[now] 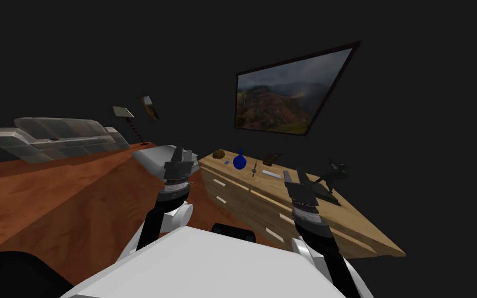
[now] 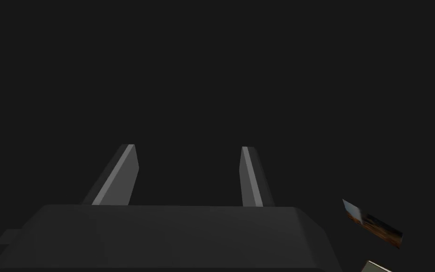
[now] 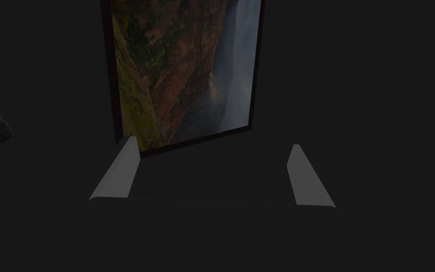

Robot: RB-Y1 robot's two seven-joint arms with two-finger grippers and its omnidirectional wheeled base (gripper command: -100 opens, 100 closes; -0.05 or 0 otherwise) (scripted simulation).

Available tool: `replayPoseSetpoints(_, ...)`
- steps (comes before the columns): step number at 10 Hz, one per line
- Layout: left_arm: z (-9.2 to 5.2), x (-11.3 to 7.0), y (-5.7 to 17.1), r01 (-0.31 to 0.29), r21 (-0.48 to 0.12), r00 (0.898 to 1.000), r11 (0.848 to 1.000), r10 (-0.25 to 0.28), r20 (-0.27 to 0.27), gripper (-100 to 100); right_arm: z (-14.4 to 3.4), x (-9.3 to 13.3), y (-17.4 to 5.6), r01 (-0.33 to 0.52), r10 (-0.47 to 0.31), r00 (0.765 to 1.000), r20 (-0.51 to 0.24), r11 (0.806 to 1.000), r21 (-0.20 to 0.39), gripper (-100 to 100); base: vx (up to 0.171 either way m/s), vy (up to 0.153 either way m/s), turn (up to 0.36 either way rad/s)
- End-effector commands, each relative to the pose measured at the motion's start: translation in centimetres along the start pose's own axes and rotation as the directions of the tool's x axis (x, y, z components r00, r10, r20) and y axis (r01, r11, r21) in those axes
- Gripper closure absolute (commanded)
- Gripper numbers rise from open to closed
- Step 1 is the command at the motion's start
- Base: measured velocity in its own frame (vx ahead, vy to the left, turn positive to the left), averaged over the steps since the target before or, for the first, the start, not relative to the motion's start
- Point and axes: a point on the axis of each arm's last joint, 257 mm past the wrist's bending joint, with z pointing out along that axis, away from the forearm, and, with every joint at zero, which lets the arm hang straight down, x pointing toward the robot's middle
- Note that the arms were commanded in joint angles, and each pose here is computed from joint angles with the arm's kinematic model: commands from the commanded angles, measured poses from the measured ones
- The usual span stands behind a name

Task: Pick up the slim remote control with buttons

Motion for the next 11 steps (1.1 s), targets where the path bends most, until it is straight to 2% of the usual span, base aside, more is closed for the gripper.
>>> replayPoseSetpoints(1,0.0,0.0,0.0,0.0,0.0,1.0,1.0,0.0,0.0,0,-1.5,-0.7,-1.2,0.016,-0.015,0.999,-0.033,0.999,0.042,-100,-0.072,0.046,0.361)
replayPoseSetpoints(2,0.0,0.0,0.0,0.0,0.0,1.0,1.0,0.0,0.0,0,-1.5,-0.6,-1.2,0.019,-0.017,0.999,-0.043,0.999,0.042,-100,-0.041,0.026,0.074)
replayPoseSetpoints(5,0.0,0.0,0.0,0.0,0.0,1.0,1.0,0.0,0.0,0,-4.7,-2.6,-3.7,0.075,-0.059,0.992,-0.115,0.987,0.141,-100,-0.033,0.042,0.383)
replayPoseSetpoints(6,0.0,0.0,0.0,0.0,0.0,1.0,1.0,0.0,0.0,0,-4.9,-2.5,-3.9,0.08,-0.061,0.99,-0.127,0.986,0.15,-100,-0.021,0.027,0.114)
replayPoseSetpoints(9,0.0,0.0,0.0,0.0,0.0,1.0,1.0,0.0,0.0,0,-8.9,-5.4,-6.6,0.165,-0.108,0.97,-0.216,0.949,0.267,-100,-0.022,0.031,0.359)
replayPoseSetpoints(10,0.0,0.0,0.0,0.0,0.0,1.0,1.0,0.0,0.0,0,-9.3,-5.3,-6.7,0.171,-0.108,0.968,-0.229,0.946,0.277,-100,-0.014,0.022,0.261)
replayPoseSetpoints(11,0.0,0.0,0.0,0.0,0.0,1.0,1.0,0.0,0.0,0,-10.8,-6.4,-7.6,0.207,-0.123,0.956,-0.265,0.926,0.317,-100,-0.009,0.02,0.333)
